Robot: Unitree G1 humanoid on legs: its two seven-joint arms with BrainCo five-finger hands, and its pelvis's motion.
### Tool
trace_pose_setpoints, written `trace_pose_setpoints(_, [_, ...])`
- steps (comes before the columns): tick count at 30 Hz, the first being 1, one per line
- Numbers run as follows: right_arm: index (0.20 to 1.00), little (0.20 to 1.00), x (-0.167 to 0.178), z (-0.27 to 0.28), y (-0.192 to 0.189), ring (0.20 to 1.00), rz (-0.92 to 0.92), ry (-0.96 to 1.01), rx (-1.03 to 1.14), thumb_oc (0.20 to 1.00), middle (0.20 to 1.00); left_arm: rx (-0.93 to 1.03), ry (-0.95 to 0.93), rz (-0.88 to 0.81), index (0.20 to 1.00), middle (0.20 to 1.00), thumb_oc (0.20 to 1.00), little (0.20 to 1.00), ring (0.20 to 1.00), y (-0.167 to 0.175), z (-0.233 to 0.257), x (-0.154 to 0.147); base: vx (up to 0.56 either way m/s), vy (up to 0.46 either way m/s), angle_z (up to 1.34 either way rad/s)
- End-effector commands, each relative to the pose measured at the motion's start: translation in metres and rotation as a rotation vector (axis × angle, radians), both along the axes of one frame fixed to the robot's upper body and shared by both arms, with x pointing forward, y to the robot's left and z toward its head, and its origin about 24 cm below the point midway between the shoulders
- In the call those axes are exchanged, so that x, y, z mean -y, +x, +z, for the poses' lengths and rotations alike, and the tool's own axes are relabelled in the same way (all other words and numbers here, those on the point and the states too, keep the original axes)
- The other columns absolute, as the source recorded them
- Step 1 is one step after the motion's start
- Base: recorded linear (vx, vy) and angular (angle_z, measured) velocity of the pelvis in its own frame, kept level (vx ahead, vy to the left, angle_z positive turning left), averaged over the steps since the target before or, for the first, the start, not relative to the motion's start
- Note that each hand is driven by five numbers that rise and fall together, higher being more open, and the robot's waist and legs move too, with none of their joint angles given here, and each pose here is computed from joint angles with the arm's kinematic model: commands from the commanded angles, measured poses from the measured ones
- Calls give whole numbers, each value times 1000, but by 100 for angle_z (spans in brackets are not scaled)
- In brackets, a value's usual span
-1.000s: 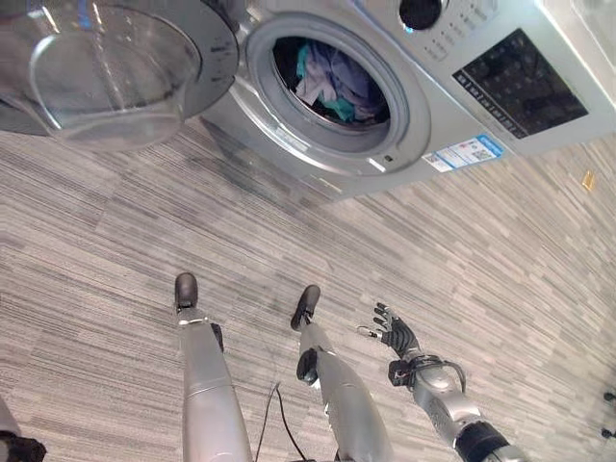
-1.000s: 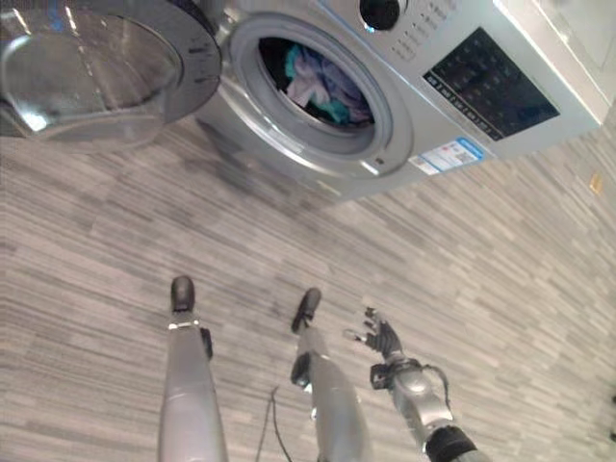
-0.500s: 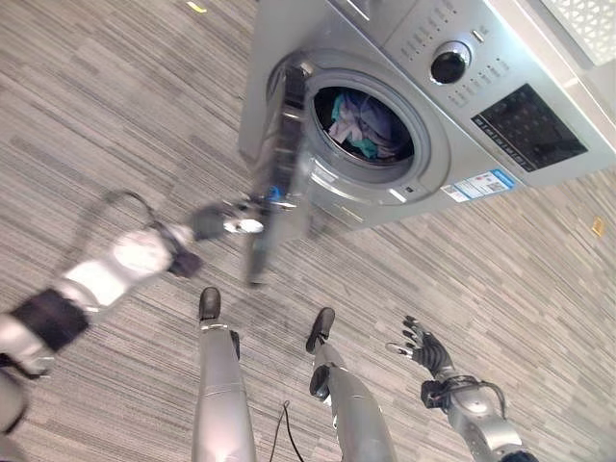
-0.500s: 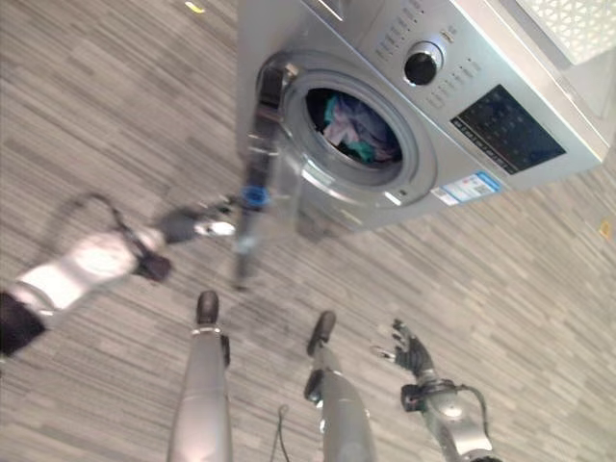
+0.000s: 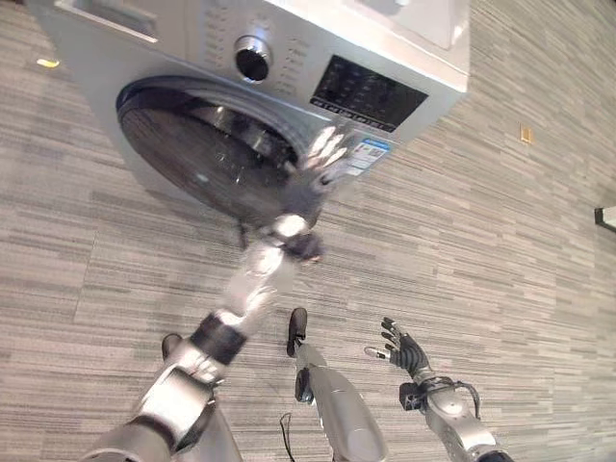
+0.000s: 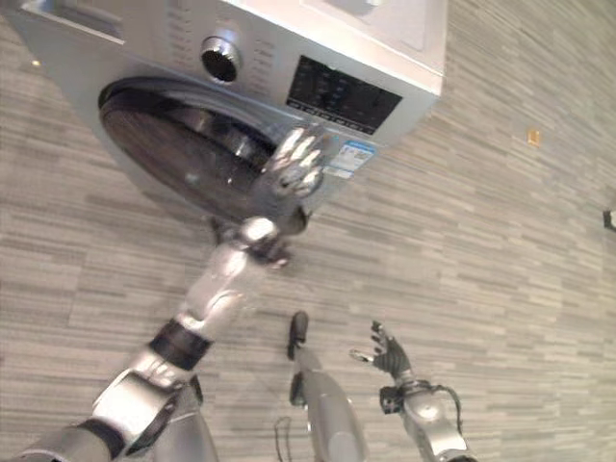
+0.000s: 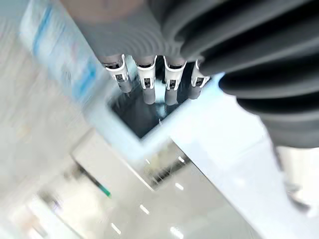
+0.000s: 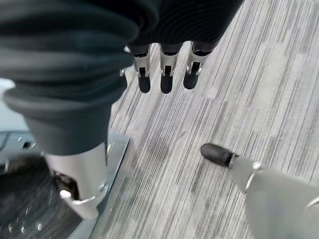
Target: Grab the laundry basket,head to the washer,open it,put in the laundry and shut it.
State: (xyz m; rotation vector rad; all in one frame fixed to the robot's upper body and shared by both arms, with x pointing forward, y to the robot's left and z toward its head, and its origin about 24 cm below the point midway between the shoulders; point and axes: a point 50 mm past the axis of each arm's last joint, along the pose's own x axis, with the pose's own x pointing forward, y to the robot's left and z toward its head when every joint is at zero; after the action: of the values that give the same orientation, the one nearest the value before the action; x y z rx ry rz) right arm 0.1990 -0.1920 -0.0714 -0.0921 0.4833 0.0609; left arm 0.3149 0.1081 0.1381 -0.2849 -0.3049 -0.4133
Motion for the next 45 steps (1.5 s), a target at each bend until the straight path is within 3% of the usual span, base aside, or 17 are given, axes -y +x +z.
trace_pose_setpoints(1, [1000, 1000, 28, 7, 3, 1000, -98, -47, 40, 1000, 1000, 66, 73, -24, 1000, 1000, 1000, 1000, 1000, -13, -3, -5, 30, 10, 16])
trace_pose_setpoints(4, [1000, 1000, 35, -5, -10, 1000, -136, -50, -19, 1000, 1000, -45, 112, 33, 1000, 1000, 1000, 1000, 1000, -31, -35, -42, 43, 20, 25])
trace_pose_setpoints(5, [1000, 1000, 40, -4, -9, 1000, -113, -61, -25, 1000, 1000, -50, 258, 29, 1000, 1000, 1000, 1000, 1000, -52, -39, -76, 45, 30, 33])
trace_pose_setpoints(7, [1000, 1000, 48, -1, -15, 1000, -76, -53, -13, 1000, 1000, -41, 500, -24, 1000, 1000, 1000, 1000, 1000, -86, -34, -106, 26, 22, 29])
trace_pose_setpoints(10, [1000, 1000, 52, -3, -19, 1000, -73, -45, -33, 1000, 1000, -36, 866, -53, 1000, 1000, 1000, 1000, 1000, -96, -33, -123, 5, 5, 19])
trace_pose_setpoints(11, [1000, 1000, 50, -1, -11, 1000, -71, -45, -19, 1000, 1000, 64, 1124, -67, 1000, 1000, 1000, 1000, 1000, -86, -28, -121, -3, 5, 18])
trace_pose_setpoints(12, [1000, 1000, 51, 0, -11, 1000, -76, -45, -18, 1000, 1000, 69, 1127, -69, 1000, 1000, 1000, 1000, 1000, -84, -29, -120, -25, 17, 7])
trace_pose_setpoints(13, [1000, 1000, 46, 5, -3, 1000, -72, -31, 15, 1000, 1000, 271, 1393, -40, 1000, 1000, 1000, 1000, 1000, -63, -17, -110, -30, 15, -10])
trace_pose_setpoints(16, [1000, 1000, 50, 19, 9, 1000, -68, -60, 78, 1000, 1000, 541, 1773, -41, 1000, 1000, 1000, 1000, 1000, -8, -6, -79, -80, 16, -6])
trace_pose_setpoints(21, [1000, 1000, 64, 34, 19, 1000, -111, -77, 127, 1000, 1000, 699, 2146, -17, 1000, 1000, 1000, 1000, 1000, 42, 0, -58, -54, 15, -23])
trace_pose_setpoints(23, [1000, 1000, 75, 47, 26, 1000, -147, -63, 171, 1000, 1000, 633, 2334, 48, 1000, 1000, 1000, 1000, 1000, 65, -3, -70, -6, 11, -35])
trace_pose_setpoints(30, [1000, 1000, 87, 53, 21, 1000, -143, -86, 180, 1000, 1000, 609, 2295, 307, 1000, 1000, 1000, 1000, 1000, 87, 34, -69, 12, -12, -22])
trace_pose_setpoints(34, [1000, 1000, 73, 57, 28, 1000, -98, -62, 216, 1000, 1000, 740, 2131, 733, 1000, 1000, 1000, 1000, 1000, 105, 137, -43, -24, -34, 11])
trace_pose_setpoints(38, [1000, 1000, 60, 60, 37, 1000, -68, -35, 246, 1000, 1000, 754, 1937, 1070, 1000, 1000, 1000, 1000, 1000, 94, 227, -48, -23, -29, 0])
trace_pose_setpoints(40, [1000, 1000, 53, 54, 36, 1000, -76, -8, 232, 1000, 1000, 767, 1807, 1097, 1000, 1000, 1000, 1000, 1000, 89, 238, -49, 5, -34, -2])
trace_pose_setpoints(41, [1000, 1000, 47, 43, 30, 1000, -90, 5, 190, 1000, 1000, 775, 1579, 1042, 1000, 1000, 1000, 1000, 1000, 84, 231, -49, 0, 0, 0])
trace_pose_setpoints(45, [1000, 1000, 43, 20, 9, 1000, -108, 9, 83, 1000, 1000, 484, 1084, 728, 1000, 1000, 1000, 1000, 1000, 78, 136, -80, 30, -1, -13])
